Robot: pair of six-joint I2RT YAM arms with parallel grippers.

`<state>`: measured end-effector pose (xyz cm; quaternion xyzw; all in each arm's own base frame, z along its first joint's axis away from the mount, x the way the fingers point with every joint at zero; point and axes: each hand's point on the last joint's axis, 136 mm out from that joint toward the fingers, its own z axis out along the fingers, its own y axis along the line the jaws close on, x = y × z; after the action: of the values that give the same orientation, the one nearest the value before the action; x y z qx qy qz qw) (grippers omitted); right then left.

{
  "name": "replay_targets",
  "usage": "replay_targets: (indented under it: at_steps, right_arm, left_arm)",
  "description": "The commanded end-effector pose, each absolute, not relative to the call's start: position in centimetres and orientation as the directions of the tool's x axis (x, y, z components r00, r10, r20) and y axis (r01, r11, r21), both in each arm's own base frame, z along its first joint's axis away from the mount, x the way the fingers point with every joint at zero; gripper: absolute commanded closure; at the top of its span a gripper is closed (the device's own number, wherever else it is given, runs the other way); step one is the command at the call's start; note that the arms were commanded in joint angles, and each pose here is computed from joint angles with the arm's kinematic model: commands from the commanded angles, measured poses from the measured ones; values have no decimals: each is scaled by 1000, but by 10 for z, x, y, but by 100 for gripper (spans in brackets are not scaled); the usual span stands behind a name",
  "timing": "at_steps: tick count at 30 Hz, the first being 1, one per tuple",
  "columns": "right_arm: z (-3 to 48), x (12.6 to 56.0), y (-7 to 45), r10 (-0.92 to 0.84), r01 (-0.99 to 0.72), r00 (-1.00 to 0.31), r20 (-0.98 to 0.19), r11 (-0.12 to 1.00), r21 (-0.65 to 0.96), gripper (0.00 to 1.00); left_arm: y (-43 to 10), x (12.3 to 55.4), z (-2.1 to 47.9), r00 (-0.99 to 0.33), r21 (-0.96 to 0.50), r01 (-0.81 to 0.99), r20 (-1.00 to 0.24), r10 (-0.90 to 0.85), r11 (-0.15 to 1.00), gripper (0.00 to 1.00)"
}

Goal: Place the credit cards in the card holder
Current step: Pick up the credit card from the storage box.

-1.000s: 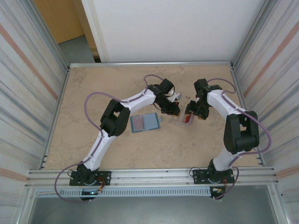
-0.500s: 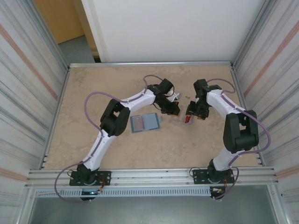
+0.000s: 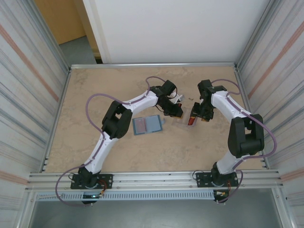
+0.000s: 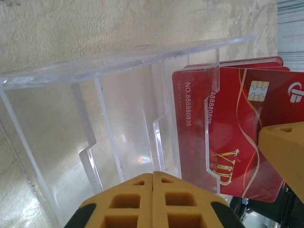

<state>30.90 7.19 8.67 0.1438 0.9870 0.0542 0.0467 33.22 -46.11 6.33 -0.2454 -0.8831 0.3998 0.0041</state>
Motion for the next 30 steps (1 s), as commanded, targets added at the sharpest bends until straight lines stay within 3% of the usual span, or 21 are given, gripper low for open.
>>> replay_targets:
  at_steps: [1, 21, 30]
  right_arm:
    - [102, 306, 66, 278, 269, -956, -91, 958, 102, 57]
    - [114, 305, 68, 262, 251, -960, -97, 961, 112, 93]
    - [128, 311, 82, 276, 244, -953, -123, 944, 223, 100]
  left_arm:
    - [-448, 315, 17, -890, -673, 373, -66, 451, 638, 100]
    - [-447, 315, 18, -891, -674, 372, -66, 449, 638, 100]
    - [-448, 319, 32, -889, -676, 385, -90, 448, 628, 100]
